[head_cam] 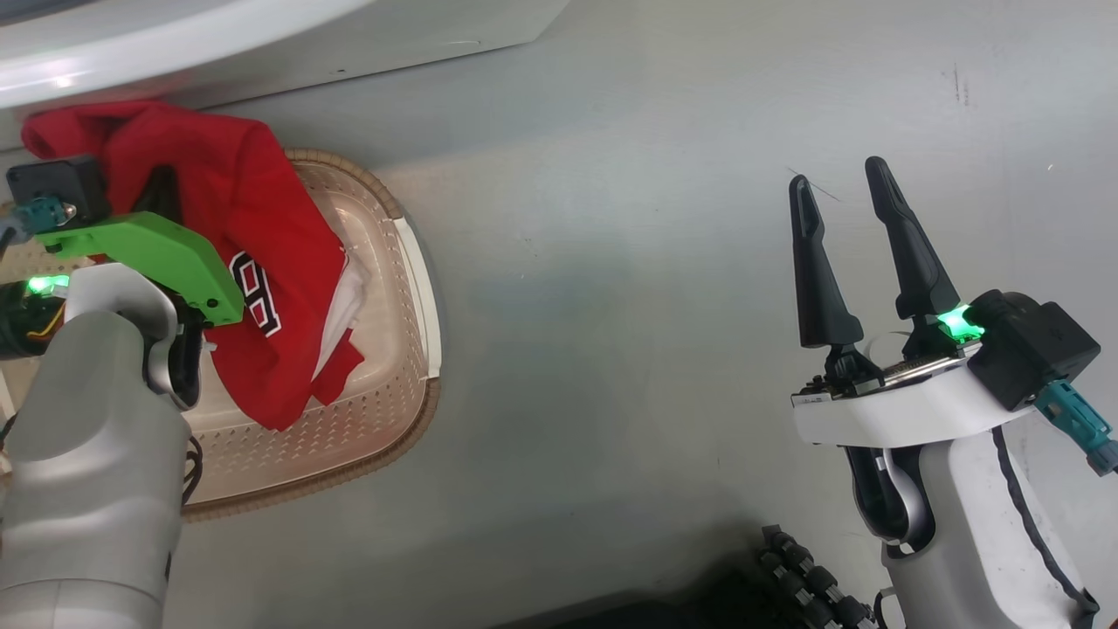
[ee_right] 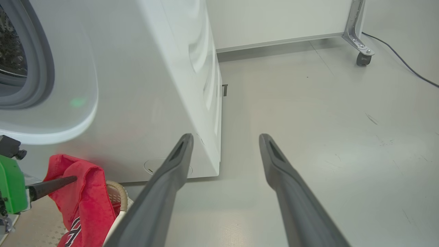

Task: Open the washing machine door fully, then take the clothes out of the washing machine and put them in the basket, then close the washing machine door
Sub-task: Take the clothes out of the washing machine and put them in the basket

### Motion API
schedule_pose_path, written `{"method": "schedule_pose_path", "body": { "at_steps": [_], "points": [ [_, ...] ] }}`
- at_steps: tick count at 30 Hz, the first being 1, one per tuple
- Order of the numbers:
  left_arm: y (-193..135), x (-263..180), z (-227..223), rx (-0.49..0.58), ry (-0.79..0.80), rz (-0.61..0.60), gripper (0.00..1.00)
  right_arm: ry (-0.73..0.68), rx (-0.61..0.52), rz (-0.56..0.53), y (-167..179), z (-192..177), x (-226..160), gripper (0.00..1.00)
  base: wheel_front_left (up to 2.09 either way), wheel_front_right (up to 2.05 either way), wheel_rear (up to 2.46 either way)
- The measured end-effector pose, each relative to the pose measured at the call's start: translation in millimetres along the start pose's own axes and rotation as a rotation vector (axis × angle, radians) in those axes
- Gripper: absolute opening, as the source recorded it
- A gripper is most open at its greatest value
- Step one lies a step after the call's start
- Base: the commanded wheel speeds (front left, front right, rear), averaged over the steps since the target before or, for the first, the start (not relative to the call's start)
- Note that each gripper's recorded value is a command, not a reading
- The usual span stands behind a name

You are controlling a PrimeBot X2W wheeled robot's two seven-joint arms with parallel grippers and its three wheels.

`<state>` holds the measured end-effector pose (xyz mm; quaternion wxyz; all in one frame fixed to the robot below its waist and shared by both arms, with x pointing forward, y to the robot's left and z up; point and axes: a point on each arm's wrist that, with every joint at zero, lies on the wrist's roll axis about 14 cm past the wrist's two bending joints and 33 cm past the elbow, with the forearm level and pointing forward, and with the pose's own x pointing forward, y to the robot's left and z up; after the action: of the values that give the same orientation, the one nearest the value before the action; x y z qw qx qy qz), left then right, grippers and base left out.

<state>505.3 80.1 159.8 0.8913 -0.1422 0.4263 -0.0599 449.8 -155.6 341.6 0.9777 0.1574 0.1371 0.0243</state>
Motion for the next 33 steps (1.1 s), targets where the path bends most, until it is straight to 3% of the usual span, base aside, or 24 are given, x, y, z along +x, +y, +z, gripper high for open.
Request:
{"method": "schedule_pose_path", "body": {
  "at_steps": [13,26,33],
  "points": [
    [4.5,-3.8,26.8,0.005,-0.197,0.007,0.0,0.006,0.015,0.007,0.8,-4.8,4.2,1.0,0.0,0.0,0.0],
    [-10.6,-24.8,24.6,0.012,-0.237,-0.033,0.0,-0.008,0.016,0.018,4.0,-2.0,8.6,1.0,0.0,0.0,0.0],
    [-25.3,-42.3,63.1,0.045,-0.365,-0.074,0.0,-0.017,0.008,0.037,10.5,1.3,10.5,1.0,0.0,0.0,0.0]
  ]
}}
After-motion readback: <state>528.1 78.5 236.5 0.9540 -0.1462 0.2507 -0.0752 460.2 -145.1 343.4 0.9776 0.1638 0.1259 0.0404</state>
